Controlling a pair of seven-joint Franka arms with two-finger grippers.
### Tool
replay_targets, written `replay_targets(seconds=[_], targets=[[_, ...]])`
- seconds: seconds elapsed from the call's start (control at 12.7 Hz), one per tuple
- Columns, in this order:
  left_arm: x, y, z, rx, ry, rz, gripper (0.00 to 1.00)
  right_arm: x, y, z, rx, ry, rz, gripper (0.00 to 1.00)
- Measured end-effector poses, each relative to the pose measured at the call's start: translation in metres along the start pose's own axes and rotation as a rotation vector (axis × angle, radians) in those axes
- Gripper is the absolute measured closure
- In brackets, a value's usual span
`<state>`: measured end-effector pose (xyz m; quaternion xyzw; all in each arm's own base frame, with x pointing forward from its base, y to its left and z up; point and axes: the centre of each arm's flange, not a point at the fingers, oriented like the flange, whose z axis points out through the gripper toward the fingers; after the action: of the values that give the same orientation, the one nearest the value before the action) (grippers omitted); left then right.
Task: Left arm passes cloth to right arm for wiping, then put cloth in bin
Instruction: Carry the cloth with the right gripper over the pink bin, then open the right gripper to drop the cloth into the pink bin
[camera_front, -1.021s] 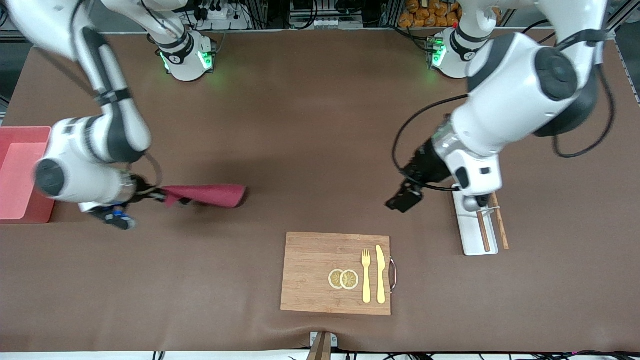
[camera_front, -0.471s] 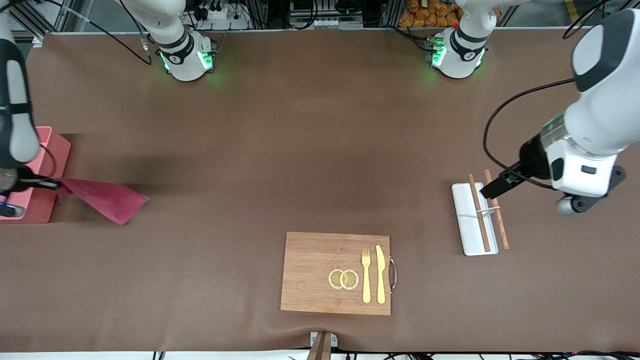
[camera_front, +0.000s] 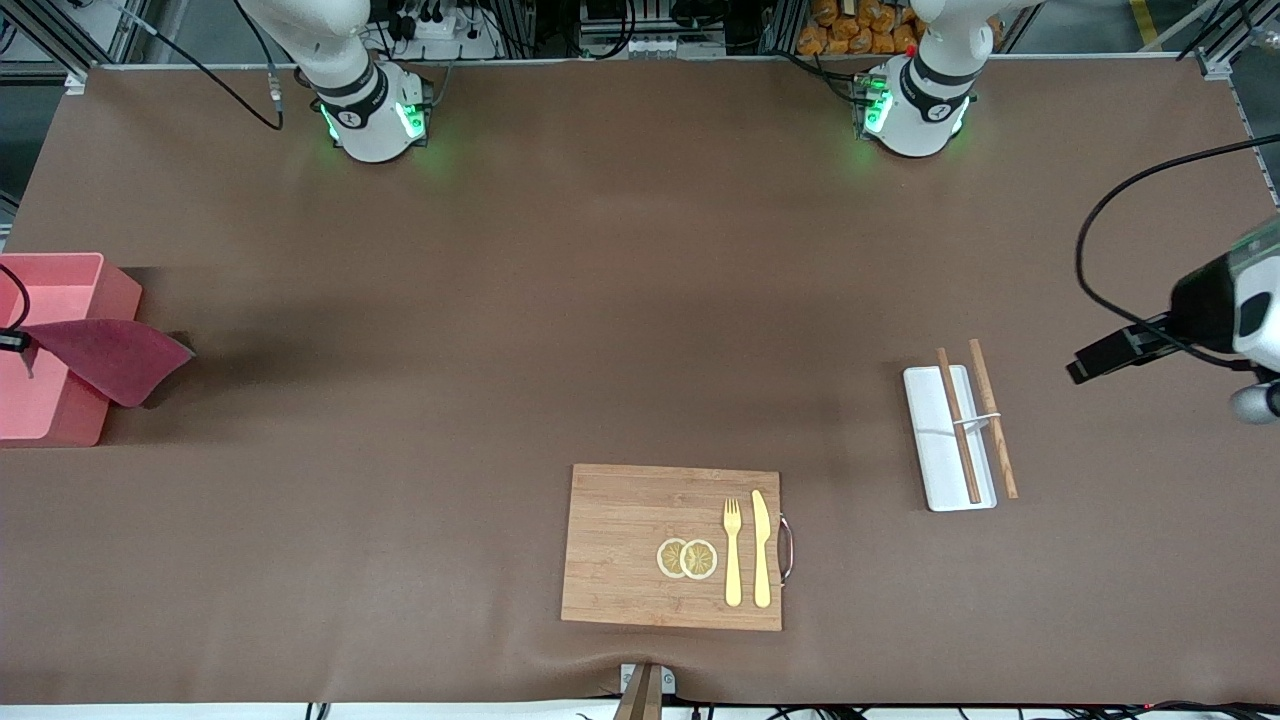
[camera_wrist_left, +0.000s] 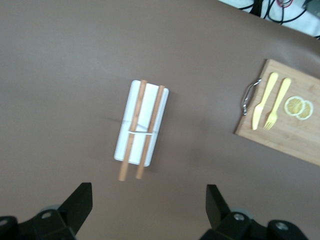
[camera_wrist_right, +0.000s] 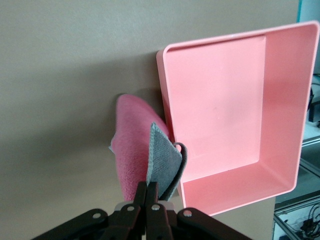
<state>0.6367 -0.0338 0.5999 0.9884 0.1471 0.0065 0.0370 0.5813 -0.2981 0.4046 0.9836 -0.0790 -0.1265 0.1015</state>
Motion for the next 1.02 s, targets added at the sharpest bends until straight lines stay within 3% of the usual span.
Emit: replay_targets(seconds=[0.39,0.71,1.02], targets=[[-0.002,0.001,0.002,0.003,-0.011,0.016,0.0,0.028,-0.041,0.054,0.014,-0.061,-0.041,0.99],[-0.003,0.001,0.002,0.006,-0.018,0.016,0.0,0.049,-0.165,0.045,0.101,-0.055,-0.024,0.99],[-0.006,0.0,0.005,0.018,-0.047,0.017,0.0,0.046,-0.287,0.03,0.182,-0.075,0.058,0.99]])
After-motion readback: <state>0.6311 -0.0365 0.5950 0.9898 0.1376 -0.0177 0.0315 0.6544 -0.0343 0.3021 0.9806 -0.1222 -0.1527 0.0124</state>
